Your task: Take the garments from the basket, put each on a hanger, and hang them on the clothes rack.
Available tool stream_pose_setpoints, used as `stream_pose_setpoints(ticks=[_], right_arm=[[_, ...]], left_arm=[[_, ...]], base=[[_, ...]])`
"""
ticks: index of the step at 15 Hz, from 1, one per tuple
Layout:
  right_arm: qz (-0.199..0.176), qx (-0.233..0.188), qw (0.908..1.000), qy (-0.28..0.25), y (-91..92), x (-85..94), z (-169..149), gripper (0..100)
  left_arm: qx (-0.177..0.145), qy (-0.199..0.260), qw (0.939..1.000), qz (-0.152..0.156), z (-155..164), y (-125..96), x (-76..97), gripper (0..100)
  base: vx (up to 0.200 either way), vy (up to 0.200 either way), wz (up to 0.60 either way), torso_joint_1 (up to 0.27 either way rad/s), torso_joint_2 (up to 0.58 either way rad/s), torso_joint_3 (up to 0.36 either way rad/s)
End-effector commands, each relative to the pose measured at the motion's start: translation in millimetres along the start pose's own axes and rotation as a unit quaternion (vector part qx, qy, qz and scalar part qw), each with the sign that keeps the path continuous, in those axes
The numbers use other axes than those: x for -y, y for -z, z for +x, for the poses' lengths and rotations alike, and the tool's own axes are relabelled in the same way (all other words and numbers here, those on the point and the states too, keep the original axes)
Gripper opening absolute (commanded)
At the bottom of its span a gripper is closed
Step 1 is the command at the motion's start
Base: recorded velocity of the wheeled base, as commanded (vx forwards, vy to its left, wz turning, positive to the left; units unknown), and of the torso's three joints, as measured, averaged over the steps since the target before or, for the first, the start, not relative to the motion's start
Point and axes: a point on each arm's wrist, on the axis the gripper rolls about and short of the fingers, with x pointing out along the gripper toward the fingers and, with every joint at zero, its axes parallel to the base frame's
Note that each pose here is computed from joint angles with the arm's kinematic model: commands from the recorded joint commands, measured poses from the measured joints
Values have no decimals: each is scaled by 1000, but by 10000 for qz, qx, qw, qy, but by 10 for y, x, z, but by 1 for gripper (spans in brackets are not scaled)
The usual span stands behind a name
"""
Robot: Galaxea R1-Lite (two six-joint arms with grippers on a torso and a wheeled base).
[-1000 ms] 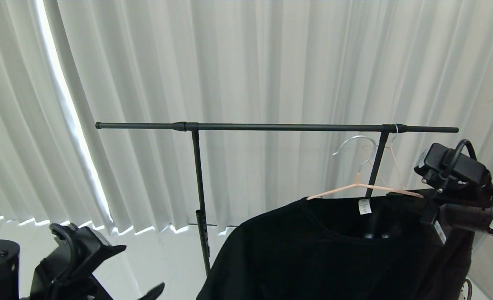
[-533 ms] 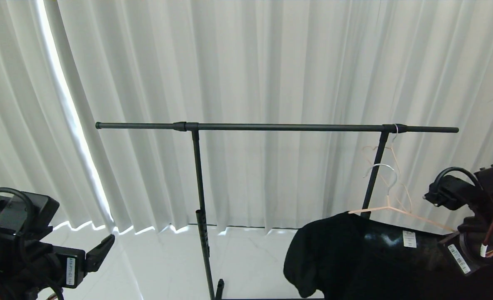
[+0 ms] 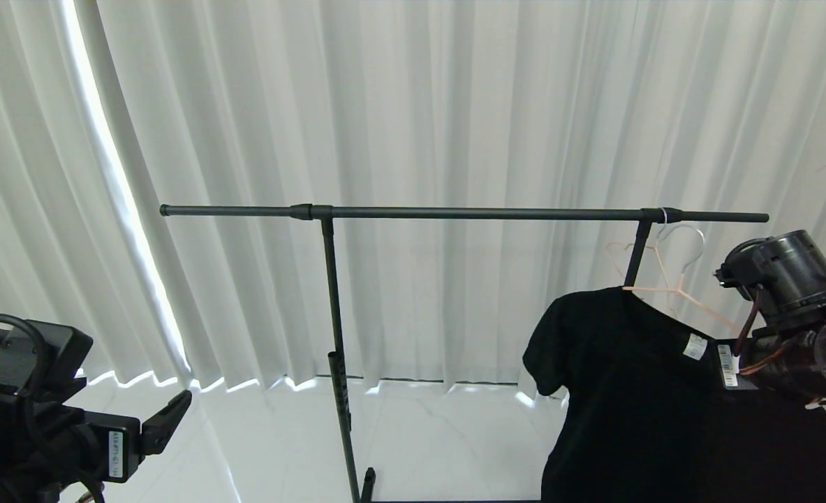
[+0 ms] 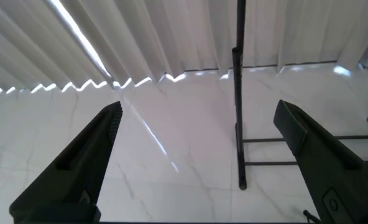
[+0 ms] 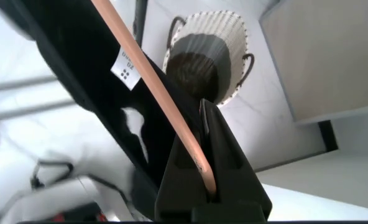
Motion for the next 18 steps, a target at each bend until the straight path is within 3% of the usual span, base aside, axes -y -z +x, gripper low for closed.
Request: stream_pose_setpoints(ticks=[1, 3, 6, 18], right_arm=[[99, 15, 9999, 21, -79, -50, 51, 0], [201, 123, 9997, -2, -139, -48, 19, 0], [233, 217, 9994, 127, -165, -40, 4, 0], [250, 272, 9993, 113, -170, -26, -32, 0]], left_arm=[[128, 110, 9999, 18, -35, -25, 26, 100], [269, 316, 9991, 95, -91, -32, 75, 100], [345, 597, 9974, 210, -124, -28, 147, 100], [425, 884, 9946, 346, -152, -37, 224, 100]], base=[[0, 0, 0, 0, 0, 0], [0, 0, 0, 0, 0, 0], [200, 0, 0, 4, 1, 1], [183, 0, 0, 1, 1, -1]])
